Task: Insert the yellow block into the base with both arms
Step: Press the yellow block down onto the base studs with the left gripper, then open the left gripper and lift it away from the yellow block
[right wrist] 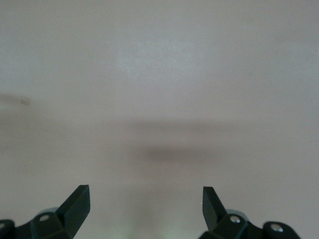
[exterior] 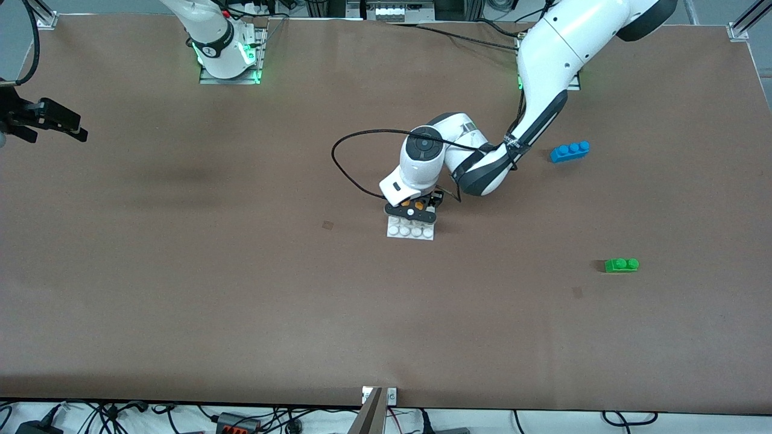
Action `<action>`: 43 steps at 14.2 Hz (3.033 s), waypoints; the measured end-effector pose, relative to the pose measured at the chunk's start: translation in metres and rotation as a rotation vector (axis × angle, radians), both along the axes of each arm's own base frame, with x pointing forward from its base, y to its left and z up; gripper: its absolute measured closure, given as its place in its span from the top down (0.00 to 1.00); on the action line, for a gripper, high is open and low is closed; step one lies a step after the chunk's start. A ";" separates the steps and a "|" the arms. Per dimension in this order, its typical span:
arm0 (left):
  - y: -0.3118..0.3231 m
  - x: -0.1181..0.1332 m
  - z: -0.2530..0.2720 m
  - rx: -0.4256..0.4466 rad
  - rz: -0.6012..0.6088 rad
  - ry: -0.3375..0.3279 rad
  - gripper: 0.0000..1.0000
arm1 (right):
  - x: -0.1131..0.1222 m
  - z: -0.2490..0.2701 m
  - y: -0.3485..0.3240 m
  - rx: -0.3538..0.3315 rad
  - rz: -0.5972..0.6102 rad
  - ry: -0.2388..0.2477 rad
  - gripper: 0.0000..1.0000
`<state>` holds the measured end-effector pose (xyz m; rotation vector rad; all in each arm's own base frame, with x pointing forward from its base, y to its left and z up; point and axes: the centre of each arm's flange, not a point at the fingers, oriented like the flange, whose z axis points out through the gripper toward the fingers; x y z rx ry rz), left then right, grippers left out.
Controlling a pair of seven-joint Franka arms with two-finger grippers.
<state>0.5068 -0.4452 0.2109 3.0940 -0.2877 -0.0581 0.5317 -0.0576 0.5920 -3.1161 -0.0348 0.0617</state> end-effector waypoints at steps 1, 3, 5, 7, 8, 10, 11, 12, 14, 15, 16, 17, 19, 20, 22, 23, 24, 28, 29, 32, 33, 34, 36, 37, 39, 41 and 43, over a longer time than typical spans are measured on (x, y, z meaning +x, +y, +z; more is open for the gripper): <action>0.000 0.000 0.000 0.000 0.002 0.000 0.70 | 0.000 0.000 0.000 0.000 0.000 0.000 1.00; 0.001 0.000 0.000 0.000 0.006 0.001 0.70 | 0.000 0.000 0.000 0.000 0.000 -0.001 1.00; 0.001 0.001 0.000 0.001 0.009 0.002 0.70 | 0.000 0.001 0.000 0.000 0.000 -0.001 1.00; 0.002 0.001 -0.001 0.003 0.011 0.003 0.70 | 0.000 0.001 0.000 0.000 0.000 0.000 1.00; 0.003 0.002 -0.001 0.004 0.012 0.003 0.70 | 0.000 0.001 0.000 0.000 0.000 0.000 1.00; 0.005 0.003 -0.001 0.006 0.015 0.005 0.70 | 0.000 0.001 0.000 0.000 0.000 0.000 1.00; 0.006 0.004 -0.001 0.010 0.017 0.007 0.70 | 0.000 0.001 0.000 0.000 0.000 0.000 1.00; 0.008 0.004 -0.003 0.015 0.019 0.011 0.70 | 0.000 0.001 0.000 0.000 0.000 0.000 1.00; 0.010 0.005 -0.007 0.020 0.021 0.018 0.70 | 0.000 0.001 0.000 0.000 0.000 0.000 1.00; 0.011 0.005 -0.010 0.021 0.021 0.021 0.70 | 0.000 0.001 0.000 0.000 0.000 0.000 1.00; 0.011 0.004 -0.011 0.022 0.020 0.022 0.70 | 0.000 0.001 0.000 0.000 0.000 0.000 1.00; 0.011 0.004 -0.012 0.024 0.017 0.021 0.70 | 0.000 0.001 0.000 0.000 0.000 0.000 1.00; 0.011 0.004 -0.014 0.030 0.008 0.016 0.70 | 0.000 0.001 0.000 0.000 0.000 0.000 1.00; 0.011 0.004 -0.014 0.031 0.007 0.016 0.70 | 0.000 0.001 0.000 0.000 0.000 0.000 1.00; 0.011 0.004 -0.015 0.031 0.007 0.016 0.77 | 0.000 0.001 0.000 0.000 0.000 0.001 1.00; 0.011 0.004 -0.014 0.032 0.008 0.016 0.84 | 0.000 0.001 0.000 0.000 0.000 0.001 1.00; 0.011 0.006 -0.012 0.036 0.010 0.017 0.94 | 0.000 0.001 0.000 0.000 0.000 0.001 1.00; 0.020 0.027 0.021 0.066 0.043 0.037 1.00 | 0.000 0.001 0.000 0.000 0.000 0.001 1.00; 0.027 0.035 0.033 0.070 0.059 0.039 1.00 | 0.000 0.001 0.000 0.000 0.000 0.001 1.00; 0.064 0.065 0.061 0.078 0.122 0.018 1.00 | 0.000 0.001 0.000 0.000 0.000 0.001 1.00; 0.079 0.074 0.068 0.089 0.144 0.016 1.00 | 0.000 0.001 0.000 0.000 0.000 0.001 1.00; 0.094 0.081 0.077 0.109 0.159 0.017 1.00 | 0.000 0.001 0.000 0.000 0.000 0.001 1.00; 0.122 0.090 0.100 0.151 0.126 0.016 1.00 | 0.000 0.001 0.000 0.000 -0.001 0.001 1.00; 0.135 0.093 0.113 0.171 0.095 0.018 1.00 | 0.000 0.001 0.000 0.000 -0.001 0.001 1.00; 0.160 0.098 0.138 0.195 0.054 0.029 1.00 | 0.000 0.001 0.000 0.000 -0.001 0.001 1.00; 0.184 0.101 0.161 0.199 0.020 0.050 1.00 | 0.000 0.001 -0.001 0.000 -0.001 0.001 1.00; 0.213 0.102 0.181 0.166 0.036 0.095 1.00 | 0.000 0.001 -0.001 0.000 -0.001 0.001 1.00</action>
